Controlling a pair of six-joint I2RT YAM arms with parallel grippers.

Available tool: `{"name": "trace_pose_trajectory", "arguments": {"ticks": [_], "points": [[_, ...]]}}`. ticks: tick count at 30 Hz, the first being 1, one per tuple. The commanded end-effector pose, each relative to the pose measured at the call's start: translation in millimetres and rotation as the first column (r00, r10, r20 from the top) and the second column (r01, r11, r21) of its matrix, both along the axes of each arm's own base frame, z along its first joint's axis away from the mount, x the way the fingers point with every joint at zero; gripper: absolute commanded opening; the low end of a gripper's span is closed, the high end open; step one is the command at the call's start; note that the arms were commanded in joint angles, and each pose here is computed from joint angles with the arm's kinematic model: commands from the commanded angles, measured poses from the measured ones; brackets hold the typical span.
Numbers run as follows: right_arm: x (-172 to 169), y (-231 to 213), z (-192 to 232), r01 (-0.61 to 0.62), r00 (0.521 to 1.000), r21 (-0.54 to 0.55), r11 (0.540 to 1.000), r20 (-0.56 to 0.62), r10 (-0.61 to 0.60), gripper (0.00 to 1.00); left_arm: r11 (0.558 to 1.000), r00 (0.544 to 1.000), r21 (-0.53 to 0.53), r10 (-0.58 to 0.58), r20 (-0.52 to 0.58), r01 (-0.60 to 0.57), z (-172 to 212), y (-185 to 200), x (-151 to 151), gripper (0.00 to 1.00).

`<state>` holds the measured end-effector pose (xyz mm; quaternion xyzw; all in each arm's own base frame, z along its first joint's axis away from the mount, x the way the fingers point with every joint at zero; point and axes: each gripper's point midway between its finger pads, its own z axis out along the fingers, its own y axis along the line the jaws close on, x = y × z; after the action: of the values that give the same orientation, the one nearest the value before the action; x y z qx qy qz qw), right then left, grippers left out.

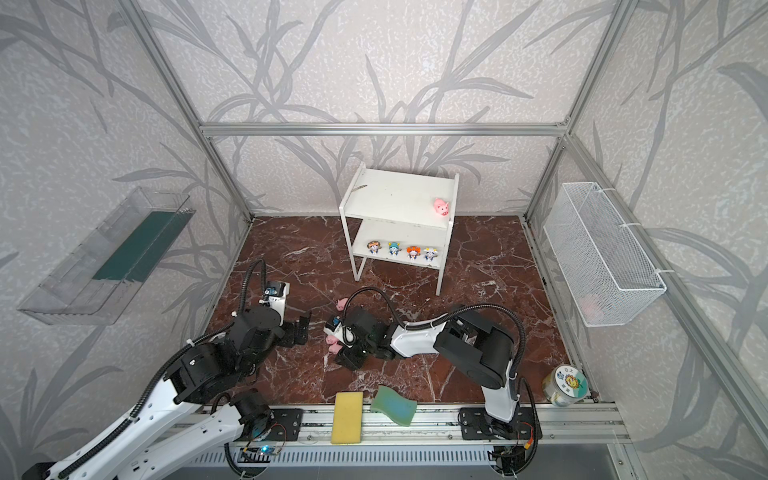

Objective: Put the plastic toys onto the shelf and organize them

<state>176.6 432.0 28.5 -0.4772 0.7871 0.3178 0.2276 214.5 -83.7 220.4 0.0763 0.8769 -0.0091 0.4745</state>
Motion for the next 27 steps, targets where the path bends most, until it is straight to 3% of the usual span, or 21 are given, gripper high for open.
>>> {"name": "trace_pose_trajectory", "arguments": {"ticks": [1,7,13,18,22,27], "points": [[-3,3,-3,-0.019,1.0,-0.006,1.0,-0.006,0.019,0.51,1.0,1.0,0.004,0.011,-0.003,-0.011,-3,2,1,0.99],[4,1,2,0.006,0.999,-0.006,1.0,0.04,-0.005,0.34,1.0,1.0,0.005,0.011,-0.003,-0.011,-3,2,1,0.99],[13,-8,7,0.045,0.994,-0.015,0.999,0.101,-0.043,0.25,1.0,1.0,0.002,0.01,-0.007,-0.01,-4,2,1,0.99],[23,-30,10,0.091,0.987,-0.034,0.995,0.135,-0.086,0.23,1.0,1.0,0.0,0.011,-0.007,-0.011,-4,1,1,0.99],[34,-61,12,0.15,0.97,-0.114,0.982,0.207,-0.124,0.23,1.0,1.0,0.0,0.007,-0.012,-0.007,-5,0,1,0.99],[59,-112,14,0.28,0.92,-0.263,0.923,0.348,-0.18,0.23,1.0,1.0,0.0,0.007,-0.011,-0.007,-5,-1,3,0.99]]}}
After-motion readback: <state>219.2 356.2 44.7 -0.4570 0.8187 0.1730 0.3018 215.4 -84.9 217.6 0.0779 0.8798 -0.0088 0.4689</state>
